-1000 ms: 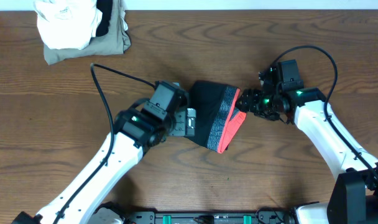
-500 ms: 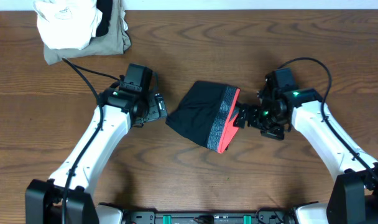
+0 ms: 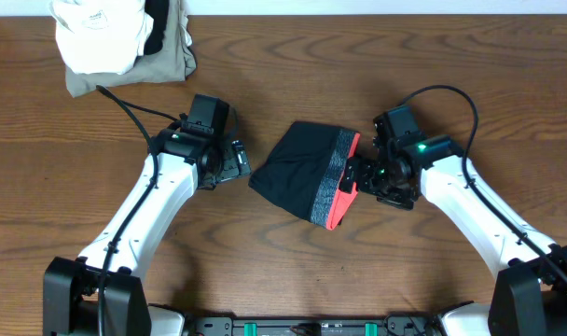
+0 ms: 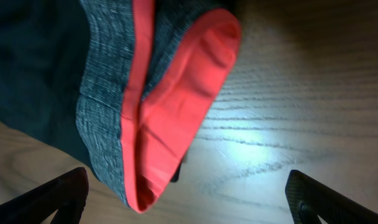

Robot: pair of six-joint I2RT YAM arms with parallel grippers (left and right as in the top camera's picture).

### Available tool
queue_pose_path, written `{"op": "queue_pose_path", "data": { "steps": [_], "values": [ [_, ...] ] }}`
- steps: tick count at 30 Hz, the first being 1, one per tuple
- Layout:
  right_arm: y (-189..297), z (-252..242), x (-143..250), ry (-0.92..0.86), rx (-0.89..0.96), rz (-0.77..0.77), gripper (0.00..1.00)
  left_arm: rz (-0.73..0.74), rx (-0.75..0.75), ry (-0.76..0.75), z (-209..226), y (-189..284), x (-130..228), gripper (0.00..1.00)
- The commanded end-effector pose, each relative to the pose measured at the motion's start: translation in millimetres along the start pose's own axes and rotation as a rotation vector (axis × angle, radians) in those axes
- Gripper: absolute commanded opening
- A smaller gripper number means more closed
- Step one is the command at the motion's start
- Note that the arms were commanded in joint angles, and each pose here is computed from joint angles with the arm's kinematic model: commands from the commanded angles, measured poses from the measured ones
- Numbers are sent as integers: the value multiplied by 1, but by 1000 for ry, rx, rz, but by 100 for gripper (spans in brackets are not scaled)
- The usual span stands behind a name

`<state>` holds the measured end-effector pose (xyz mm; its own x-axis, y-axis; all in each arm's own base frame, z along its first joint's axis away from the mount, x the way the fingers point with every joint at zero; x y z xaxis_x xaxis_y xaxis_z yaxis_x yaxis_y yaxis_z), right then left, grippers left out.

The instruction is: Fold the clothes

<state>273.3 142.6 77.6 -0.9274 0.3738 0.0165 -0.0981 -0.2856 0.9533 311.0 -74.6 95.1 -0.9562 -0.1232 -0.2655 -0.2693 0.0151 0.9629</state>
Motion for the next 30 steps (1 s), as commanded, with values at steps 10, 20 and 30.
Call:
{"op": "queue_pose_path", "data": {
  "steps": [10,20,30],
  "values": [
    [-7,-6,0,-92,56,-37,99,-11,-9,10,2,1,-5,98],
    [-16,-22,-1,-248,107,-76,99,-11,-9,9,2,1,-5,98],
    [-20,-25,1,-297,110,-76,99,-11,-9,10,2,1,-5,98]
  ]
}}
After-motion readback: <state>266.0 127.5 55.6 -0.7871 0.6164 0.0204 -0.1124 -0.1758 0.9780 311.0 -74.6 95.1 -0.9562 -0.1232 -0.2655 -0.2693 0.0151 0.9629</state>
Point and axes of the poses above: each gripper's point midway between its finger pads, its own y axis back along the fingers, its own z axis along the line the jaws close on, x = y × z, the point moved 1 cm from there along y, back along the fingers, and after that the axes turned 9 degrees about -y, right-handed, at the moved point
